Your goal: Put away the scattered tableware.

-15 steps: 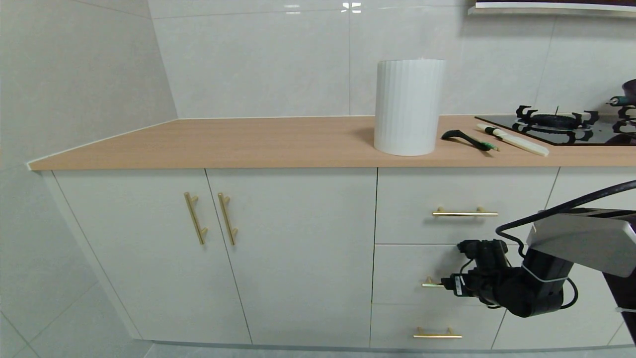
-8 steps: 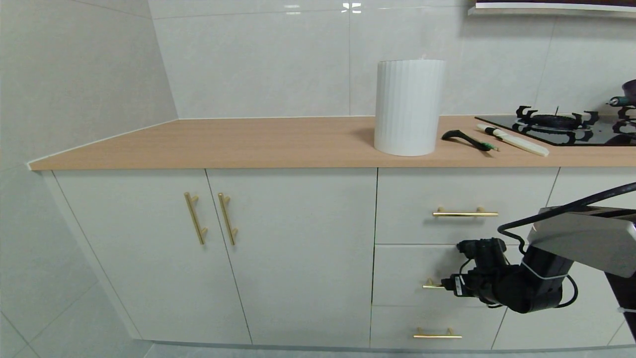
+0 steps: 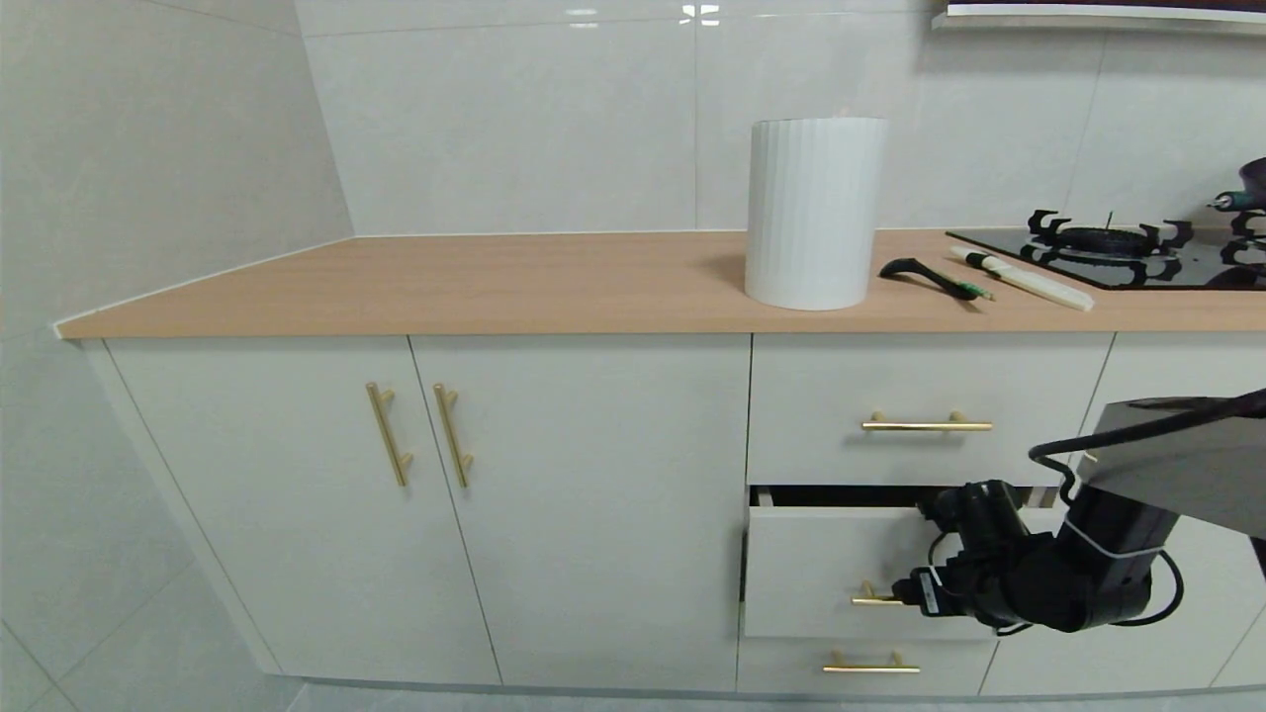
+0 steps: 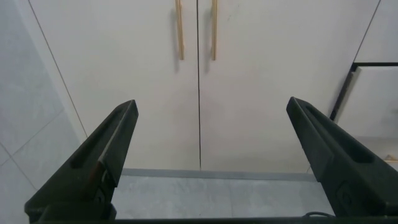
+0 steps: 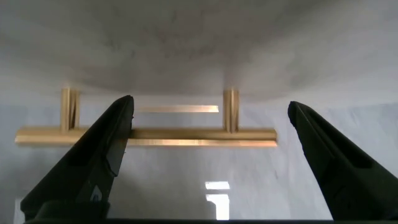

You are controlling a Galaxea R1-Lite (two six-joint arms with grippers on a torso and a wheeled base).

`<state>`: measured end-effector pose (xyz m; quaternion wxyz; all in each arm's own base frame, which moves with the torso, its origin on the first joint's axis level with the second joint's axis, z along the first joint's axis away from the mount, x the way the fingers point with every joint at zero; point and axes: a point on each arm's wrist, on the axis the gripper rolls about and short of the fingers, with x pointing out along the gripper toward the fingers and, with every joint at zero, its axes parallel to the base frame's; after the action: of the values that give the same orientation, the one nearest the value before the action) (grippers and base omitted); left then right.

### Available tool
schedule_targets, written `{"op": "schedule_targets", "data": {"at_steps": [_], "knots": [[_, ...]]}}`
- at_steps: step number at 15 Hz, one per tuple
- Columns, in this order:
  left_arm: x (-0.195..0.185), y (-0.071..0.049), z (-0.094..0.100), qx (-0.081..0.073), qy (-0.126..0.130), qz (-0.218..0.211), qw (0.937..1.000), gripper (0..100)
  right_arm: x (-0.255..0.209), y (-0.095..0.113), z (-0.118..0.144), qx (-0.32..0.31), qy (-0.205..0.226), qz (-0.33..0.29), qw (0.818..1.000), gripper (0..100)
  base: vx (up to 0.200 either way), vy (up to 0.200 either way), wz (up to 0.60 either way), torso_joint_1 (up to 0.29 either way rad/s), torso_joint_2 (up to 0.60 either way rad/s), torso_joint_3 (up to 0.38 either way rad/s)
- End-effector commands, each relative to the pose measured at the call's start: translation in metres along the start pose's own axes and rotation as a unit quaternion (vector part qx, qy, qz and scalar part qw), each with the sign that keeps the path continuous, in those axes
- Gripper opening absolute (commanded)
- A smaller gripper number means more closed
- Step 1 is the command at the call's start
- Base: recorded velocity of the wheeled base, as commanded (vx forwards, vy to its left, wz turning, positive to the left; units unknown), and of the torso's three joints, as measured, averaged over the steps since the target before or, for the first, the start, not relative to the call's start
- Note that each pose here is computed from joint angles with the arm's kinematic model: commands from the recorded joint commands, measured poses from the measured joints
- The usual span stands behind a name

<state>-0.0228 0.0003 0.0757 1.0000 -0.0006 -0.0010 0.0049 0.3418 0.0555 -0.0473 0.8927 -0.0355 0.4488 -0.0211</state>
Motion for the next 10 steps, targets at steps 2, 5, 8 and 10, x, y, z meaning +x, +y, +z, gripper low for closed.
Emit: {"op": "schedule_targets", "data": {"at_steps": [2, 5, 8, 10], "knots": [[0.000, 0.000, 0.000, 0.000, -0.001, 0.000, 1.0000, 100, -0.131, 0.008, 0.022, -0.027, -0.041, 0.049, 0.998, 100, 0.000, 0.000, 0.00, 0.000, 0.00, 0.000], [0.000, 0.000, 0.000, 0.000, -0.001, 0.000, 1.0000, 100, -0.187, 0.010, 0.032, -0.029, -0.094, 0.072, 0.993, 100, 0.000, 0.000, 0.00, 0.000, 0.00, 0.000], [0.000, 0.000, 0.000, 0.000, -0.001, 0.000, 1.0000, 100, -0.189, 0.011, 0.036, -0.023, -0.105, 0.074, 0.991, 100, 0.000, 0.000, 0.00, 0.000, 0.00, 0.000], [0.000, 0.000, 0.000, 0.000, -0.001, 0.000, 1.0000, 100, -0.158, 0.018, 0.039, 0.010, -0.093, 0.073, 0.993, 100, 0.000, 0.000, 0.00, 0.000, 0.00, 0.000]]}}
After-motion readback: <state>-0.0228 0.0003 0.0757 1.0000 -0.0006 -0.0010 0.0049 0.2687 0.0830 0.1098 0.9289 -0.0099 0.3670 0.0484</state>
